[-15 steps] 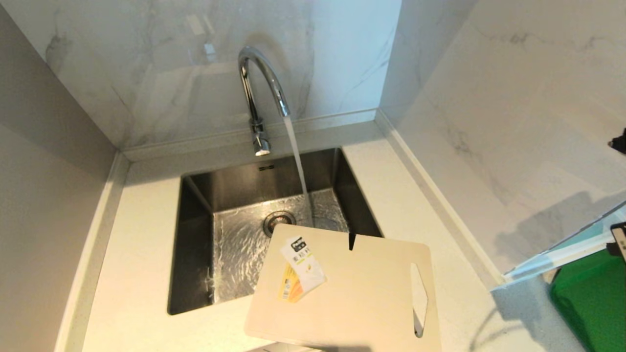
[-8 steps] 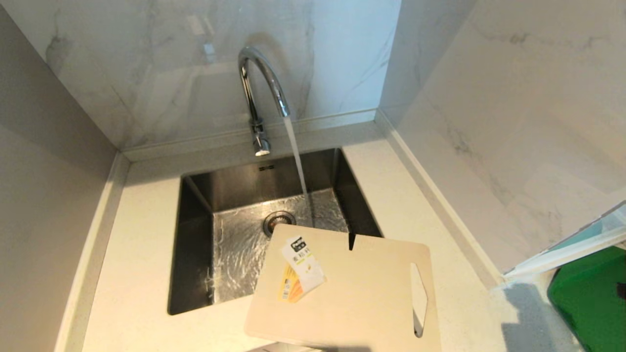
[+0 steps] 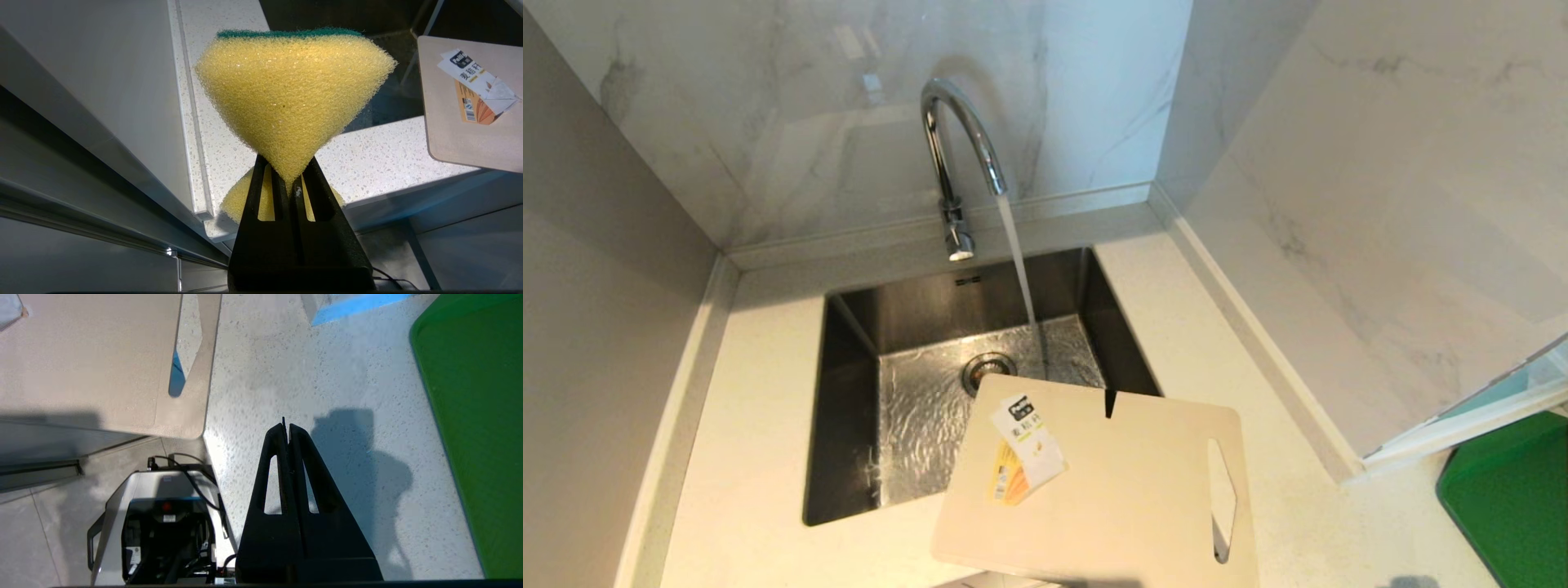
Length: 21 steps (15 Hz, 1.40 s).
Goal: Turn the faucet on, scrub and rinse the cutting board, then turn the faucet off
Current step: Put down the cleaning cloth
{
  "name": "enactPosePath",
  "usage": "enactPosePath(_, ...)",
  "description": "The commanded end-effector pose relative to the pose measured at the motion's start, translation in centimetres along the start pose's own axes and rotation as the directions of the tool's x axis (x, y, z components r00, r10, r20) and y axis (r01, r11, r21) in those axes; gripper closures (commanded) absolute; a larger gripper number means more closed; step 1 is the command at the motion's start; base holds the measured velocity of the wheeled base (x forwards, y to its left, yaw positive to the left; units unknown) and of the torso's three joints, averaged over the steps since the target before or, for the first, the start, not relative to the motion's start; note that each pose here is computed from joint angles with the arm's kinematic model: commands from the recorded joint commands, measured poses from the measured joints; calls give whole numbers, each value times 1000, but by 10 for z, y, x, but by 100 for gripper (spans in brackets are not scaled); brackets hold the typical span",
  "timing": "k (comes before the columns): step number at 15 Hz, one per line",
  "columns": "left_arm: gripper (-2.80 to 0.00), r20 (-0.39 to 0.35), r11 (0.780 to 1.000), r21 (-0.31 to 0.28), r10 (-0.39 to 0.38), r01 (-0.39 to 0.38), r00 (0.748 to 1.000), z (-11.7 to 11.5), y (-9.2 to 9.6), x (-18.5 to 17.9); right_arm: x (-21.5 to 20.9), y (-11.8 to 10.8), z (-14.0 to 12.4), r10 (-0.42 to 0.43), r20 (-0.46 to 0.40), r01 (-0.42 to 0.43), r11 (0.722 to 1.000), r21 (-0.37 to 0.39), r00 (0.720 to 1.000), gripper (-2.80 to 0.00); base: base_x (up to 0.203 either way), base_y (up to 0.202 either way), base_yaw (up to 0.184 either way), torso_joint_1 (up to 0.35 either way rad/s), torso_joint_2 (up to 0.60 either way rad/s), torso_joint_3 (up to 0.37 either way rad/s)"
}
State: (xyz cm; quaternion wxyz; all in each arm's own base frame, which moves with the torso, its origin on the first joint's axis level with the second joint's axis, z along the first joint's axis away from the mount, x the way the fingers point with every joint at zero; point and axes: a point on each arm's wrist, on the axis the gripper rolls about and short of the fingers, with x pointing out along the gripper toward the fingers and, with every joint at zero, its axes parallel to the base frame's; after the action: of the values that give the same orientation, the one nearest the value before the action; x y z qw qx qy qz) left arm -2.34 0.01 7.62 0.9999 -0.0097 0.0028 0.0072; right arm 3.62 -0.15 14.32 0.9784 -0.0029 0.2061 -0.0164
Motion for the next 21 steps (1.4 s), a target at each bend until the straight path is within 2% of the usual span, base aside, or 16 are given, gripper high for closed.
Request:
enactPosePath(1, 0, 1, 1000, 0, 1, -1, 1000, 0, 0, 0, -3, 1, -30, 10, 22, -10, 1000, -1, 1000, 0, 0, 0, 0, 0, 0, 0)
enactPosePath(6, 0, 0, 1000, 0, 1, -1, 1000, 0, 0, 0, 3, 2, -59, 29, 68, -28, 1000, -7, 997, 0, 0, 0, 0, 0, 0, 0)
enactPosePath(10, 0, 0, 1000, 0, 1, -1, 1000, 0, 0, 0, -2, 2, -61, 28, 124, -28, 1000, -2, 992, 0, 0, 0, 0, 0, 0, 0)
enactPosePath(12, 0, 1, 1000, 0, 1, -1, 1000, 0, 0, 0, -7, 2, -63, 24, 189, -24, 1000, -5, 982, 0, 0, 0, 0, 0, 0, 0)
enactPosePath(17, 0, 0, 1000, 0, 1, -1, 1000, 0, 0, 0, -12, 2, -67, 3, 243, -4, 1000, 2, 970, 0, 0, 0, 0, 0, 0, 0)
enactPosePath(19, 0, 0, 1000, 0, 1, -1, 1000, 0, 0, 0, -12, 1, -67, -43, 231, 40, 999, 20, 972, 0, 0, 0, 0, 0, 0, 0)
enactPosePath(21, 0, 1, 1000, 0, 1, -1, 1000, 0, 0, 0, -11, 0, -68, -46, 225, 40, 999, 28, 973, 0, 0, 0, 0, 0, 0, 0)
